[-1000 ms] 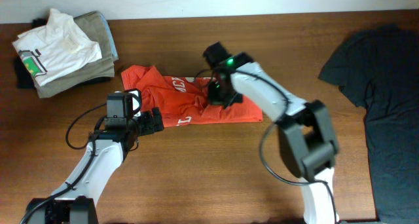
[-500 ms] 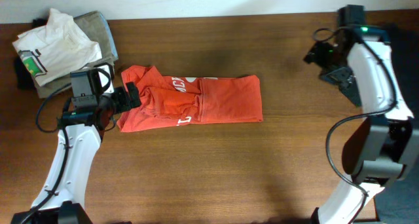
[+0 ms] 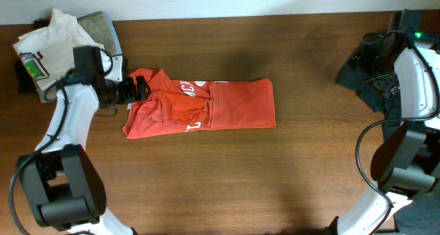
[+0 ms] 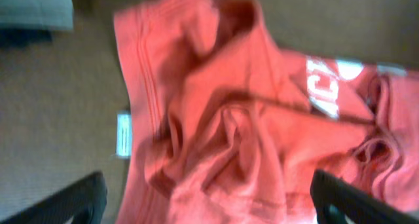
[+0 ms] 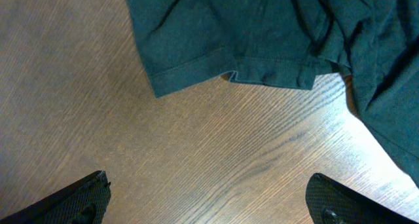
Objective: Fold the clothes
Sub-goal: 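Grasp the left end of the strip with the left gripper, then fold the left end rightward over the bundle with the left gripper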
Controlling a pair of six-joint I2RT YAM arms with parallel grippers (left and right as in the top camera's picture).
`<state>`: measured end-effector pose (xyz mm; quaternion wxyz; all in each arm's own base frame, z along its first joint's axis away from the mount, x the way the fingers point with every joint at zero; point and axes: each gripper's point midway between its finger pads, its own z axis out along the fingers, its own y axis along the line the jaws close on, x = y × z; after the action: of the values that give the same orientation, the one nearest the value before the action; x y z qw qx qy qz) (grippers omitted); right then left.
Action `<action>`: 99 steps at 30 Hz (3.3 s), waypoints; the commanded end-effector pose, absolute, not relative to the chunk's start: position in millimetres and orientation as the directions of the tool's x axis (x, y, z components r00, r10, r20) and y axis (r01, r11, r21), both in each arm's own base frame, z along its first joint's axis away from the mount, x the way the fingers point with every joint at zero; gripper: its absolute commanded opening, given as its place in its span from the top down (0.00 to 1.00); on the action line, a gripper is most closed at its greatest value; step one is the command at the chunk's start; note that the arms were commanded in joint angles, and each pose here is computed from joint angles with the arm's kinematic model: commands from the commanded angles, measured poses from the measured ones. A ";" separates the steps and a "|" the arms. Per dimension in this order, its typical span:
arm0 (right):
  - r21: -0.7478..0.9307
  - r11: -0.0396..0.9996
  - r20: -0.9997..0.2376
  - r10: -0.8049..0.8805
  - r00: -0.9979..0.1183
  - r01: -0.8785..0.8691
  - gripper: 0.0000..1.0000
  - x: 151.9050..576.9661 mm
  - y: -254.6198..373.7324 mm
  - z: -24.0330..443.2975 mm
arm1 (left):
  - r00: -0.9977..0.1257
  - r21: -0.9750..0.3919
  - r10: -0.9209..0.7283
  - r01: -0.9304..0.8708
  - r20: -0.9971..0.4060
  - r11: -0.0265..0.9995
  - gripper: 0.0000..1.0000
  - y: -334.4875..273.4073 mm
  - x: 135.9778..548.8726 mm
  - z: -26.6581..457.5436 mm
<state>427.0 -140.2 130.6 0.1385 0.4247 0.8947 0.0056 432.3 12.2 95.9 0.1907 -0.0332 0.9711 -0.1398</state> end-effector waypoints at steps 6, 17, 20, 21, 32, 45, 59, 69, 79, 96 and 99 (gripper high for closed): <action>0.123 0.629 -0.253 0.768 -0.589 0.767 0.02 426.5 -143.4 133.8 | -0.979 -0.337 -0.119 -0.058 -0.163 0.940 0.01 26.3 444.4 59.1; 0.124 0.630 -0.254 0.767 -0.589 0.767 0.01 426.7 -143.0 133.9 | -0.996 -0.367 -0.075 -0.055 -0.039 0.928 0.01 22.0 426.0 19.6; 0.124 0.630 -0.254 0.767 -0.589 0.767 0.01 426.7 -143.0 133.9 | -1.000 -0.477 -0.007 0.004 -0.020 0.879 0.01 1.8 417.2 15.6; 0.124 0.630 -0.253 0.767 -0.589 0.767 0.01 426.7 -143.0 133.8 | -1.000 -0.482 -0.007 -0.012 0.012 0.876 0.01 1.1 412.7 7.2; 0.124 0.630 -0.253 0.767 -0.589 0.767 0.01 426.7 -143.0 133.8 | -0.984 -0.578 -0.013 -0.116 0.178 0.808 0.01 -17.7 391.0 -55.2; 0.124 0.630 -0.254 0.767 -0.589 0.767 0.01 426.7 -143.0 133.9 | -0.989 -0.573 -0.015 -0.096 0.145 0.814 0.85 -15.8 398.2 -57.7; 0.124 0.630 -0.254 0.767 -0.589 0.767 0.01 426.7 -143.0 133.9 | -0.940 -0.004 -0.278 -0.284 0.196 0.959 0.99 80.8 418.6 -9.3; 0.124 0.630 -0.254 0.767 -0.589 0.767 0.01 426.7 -143.0 133.9 | -0.972 -0.006 -0.185 -0.188 0.146 0.982 0.99 32.1 439.0 72.8; 0.123 0.630 -0.254 0.767 -0.589 0.767 0.01 426.7 -143.1 133.9 | -0.991 -0.012 0.107 0.107 0.076 0.994 0.99 -106.2 441.9 86.5; 0.123 0.630 -0.253 0.767 -0.589 0.767 0.01 426.6 -143.1 133.8 | -0.970 0.057 0.239 0.241 0.039 0.969 0.99 -175.7 421.6 96.8; 0.124 0.630 -0.254 0.767 -0.589 0.767 0.01 426.7 -143.0 133.9 | -0.974 0.046 0.227 0.226 -0.023 0.973 0.99 -172.3 428.0 122.4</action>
<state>426.9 -140.2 130.6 0.1384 0.4249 0.8946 0.0056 415.2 -178.8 86.9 -0.0358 0.1318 0.9903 0.0243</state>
